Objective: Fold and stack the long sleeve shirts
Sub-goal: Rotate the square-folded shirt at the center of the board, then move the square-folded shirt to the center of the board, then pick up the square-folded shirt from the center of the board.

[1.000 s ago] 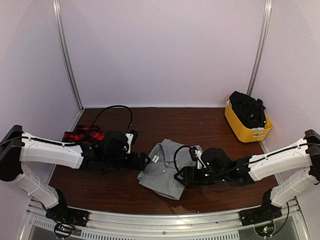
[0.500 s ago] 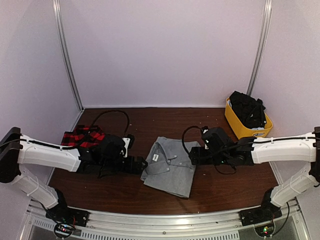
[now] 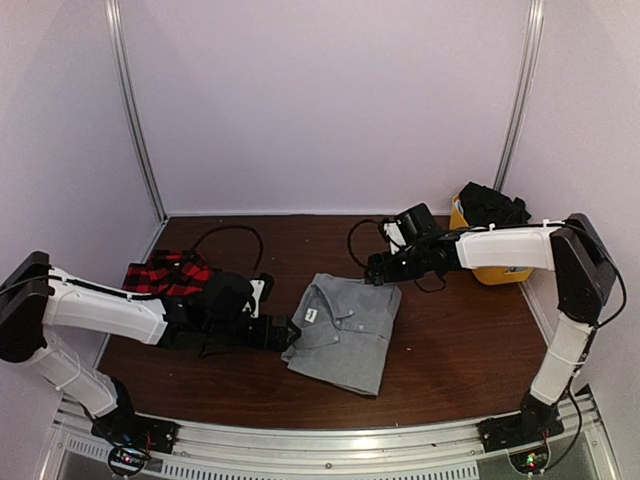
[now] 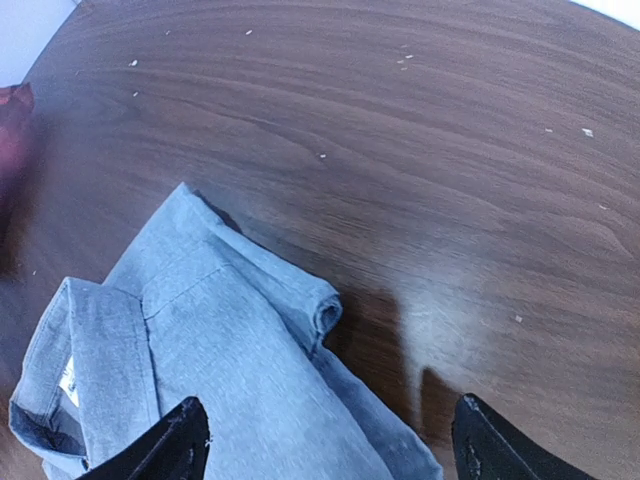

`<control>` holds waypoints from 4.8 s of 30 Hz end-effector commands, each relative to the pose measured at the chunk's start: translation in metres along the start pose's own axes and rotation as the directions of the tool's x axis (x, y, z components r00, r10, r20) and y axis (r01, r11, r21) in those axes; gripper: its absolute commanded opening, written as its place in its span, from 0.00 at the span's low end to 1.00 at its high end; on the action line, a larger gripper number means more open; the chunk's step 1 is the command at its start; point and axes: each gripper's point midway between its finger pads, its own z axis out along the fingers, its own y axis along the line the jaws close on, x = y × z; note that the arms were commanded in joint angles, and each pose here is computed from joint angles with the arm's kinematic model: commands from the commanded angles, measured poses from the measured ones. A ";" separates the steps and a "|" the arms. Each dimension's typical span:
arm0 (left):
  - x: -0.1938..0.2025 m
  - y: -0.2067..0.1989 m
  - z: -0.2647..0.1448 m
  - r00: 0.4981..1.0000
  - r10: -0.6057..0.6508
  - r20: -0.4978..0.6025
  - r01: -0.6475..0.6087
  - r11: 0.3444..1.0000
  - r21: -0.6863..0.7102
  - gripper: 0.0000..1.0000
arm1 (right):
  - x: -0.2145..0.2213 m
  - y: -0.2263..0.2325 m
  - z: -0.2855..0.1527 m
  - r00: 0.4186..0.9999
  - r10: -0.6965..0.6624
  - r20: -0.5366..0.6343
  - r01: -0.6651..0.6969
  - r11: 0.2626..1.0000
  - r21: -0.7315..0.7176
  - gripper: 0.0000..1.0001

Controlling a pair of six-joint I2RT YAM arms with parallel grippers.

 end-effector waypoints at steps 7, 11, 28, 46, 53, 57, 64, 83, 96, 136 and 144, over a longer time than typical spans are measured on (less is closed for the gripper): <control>0.018 -0.001 0.013 0.998 -0.054 -0.038 0.056 0.997 0.058 0.94 | 0.026 0.015 0.049 0.990 -0.051 -0.133 0.019 0.972 -0.235 0.82; 0.016 0.001 0.010 0.998 -0.046 -0.031 0.047 0.998 0.045 0.93 | 0.050 0.009 0.039 0.988 -0.014 -0.155 -0.024 0.971 -0.236 0.81; 0.015 0.028 -0.008 1.000 -0.013 0.000 0.013 0.996 -0.090 0.94 | 0.163 0.092 -0.060 0.962 0.259 -0.081 -0.272 0.920 -0.282 0.77; 0.016 0.021 -0.014 0.995 0.096 0.022 -0.094 0.992 -0.090 0.93 | 0.141 0.142 -0.077 0.995 -0.096 -0.038 0.079 0.942 -0.327 0.66; 0.024 0.035 -0.007 0.992 0.123 -0.007 -0.123 0.981 -0.150 0.93 | 0.198 0.154 -0.059 0.963 -0.219 -0.158 0.156 0.929 -0.337 0.62; 0.019 0.046 -0.009 0.989 0.150 -0.009 -0.149 0.963 -0.224 0.93 | 0.204 0.143 -0.048 0.970 -0.174 -0.170 0.122 0.953 -0.277 0.62; 0.005 0.044 -0.015 0.988 0.156 -0.007 -0.153 0.956 -0.249 0.95 | 0.205 0.125 -0.022 0.985 0.009 -0.172 -0.034 0.990 -0.139 0.62; -0.093 0.210 -0.069 0.979 -0.070 0.193 0.163 0.835 -0.525 0.98 | 0.210 0.060 -0.003 0.913 0.397 -0.090 -0.397 0.918 0.012 0.63; -0.064 0.227 -0.007 0.986 -0.157 0.054 0.165 0.878 -0.450 0.93 | 0.224 0.009 -0.045 0.867 0.498 0.022 -0.498 0.864 0.073 0.64; 0.019 -0.039 0.016 0.991 -0.040 -0.131 0.067 0.976 0.207 0.92 | 0.173 -0.033 -0.049 0.934 0.336 -0.122 -0.335 0.942 0.030 0.82; 0.052 -0.026 0.023 0.977 -0.074 -0.201 0.116 0.972 0.206 0.86 | 0.195 -0.017 -0.047 0.912 0.370 -0.176 -0.389 0.917 -0.091 0.61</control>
